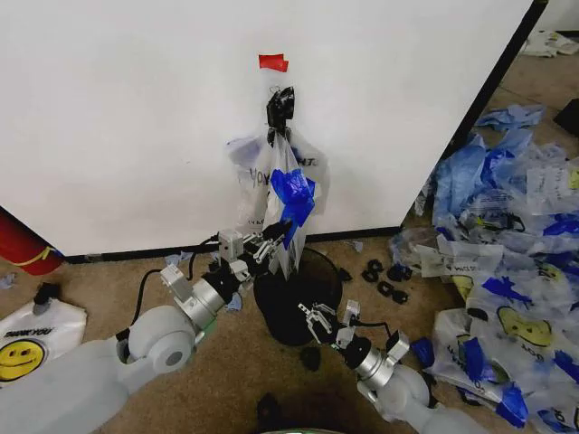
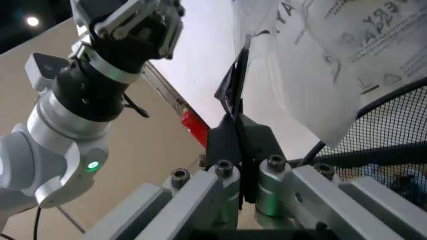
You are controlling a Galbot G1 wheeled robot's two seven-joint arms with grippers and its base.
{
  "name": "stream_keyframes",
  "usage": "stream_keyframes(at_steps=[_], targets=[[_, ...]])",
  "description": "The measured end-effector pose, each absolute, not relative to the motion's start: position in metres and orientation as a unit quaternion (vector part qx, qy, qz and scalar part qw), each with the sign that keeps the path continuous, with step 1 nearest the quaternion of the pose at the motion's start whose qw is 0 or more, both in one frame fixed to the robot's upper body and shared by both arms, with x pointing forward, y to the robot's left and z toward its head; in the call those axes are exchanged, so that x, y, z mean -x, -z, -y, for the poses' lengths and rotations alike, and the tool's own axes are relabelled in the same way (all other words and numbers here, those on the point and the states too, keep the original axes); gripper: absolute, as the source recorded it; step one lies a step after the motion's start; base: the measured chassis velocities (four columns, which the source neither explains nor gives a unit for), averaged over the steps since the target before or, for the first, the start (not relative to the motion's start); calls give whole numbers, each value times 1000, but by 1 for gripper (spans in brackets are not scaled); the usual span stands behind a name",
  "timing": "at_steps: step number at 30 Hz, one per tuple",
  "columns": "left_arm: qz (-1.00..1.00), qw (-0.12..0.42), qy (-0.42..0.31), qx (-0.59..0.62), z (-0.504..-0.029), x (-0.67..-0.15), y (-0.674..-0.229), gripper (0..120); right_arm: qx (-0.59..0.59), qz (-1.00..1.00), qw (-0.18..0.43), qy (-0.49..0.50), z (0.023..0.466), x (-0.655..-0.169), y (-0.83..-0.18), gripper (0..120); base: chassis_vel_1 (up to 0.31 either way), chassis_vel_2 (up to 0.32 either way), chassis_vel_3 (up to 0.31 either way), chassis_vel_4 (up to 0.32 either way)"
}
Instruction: Pick up the garbage bag from the wall and place it over the trash bin.
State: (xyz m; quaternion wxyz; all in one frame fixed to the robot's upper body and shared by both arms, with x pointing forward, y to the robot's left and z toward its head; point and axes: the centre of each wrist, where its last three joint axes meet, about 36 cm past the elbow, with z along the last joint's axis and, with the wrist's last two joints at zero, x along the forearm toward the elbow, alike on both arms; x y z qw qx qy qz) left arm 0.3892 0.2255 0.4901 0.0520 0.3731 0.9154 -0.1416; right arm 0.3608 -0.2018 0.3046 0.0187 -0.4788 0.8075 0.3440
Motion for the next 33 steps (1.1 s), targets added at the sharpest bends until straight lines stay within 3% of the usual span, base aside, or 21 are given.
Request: stream_keyframes(at_steps=[33], targets=[[-930,65,166,-320,-232,-386,-505,0,464,-811,27,-355,195,-362,-301,0,0,0,0,0]])
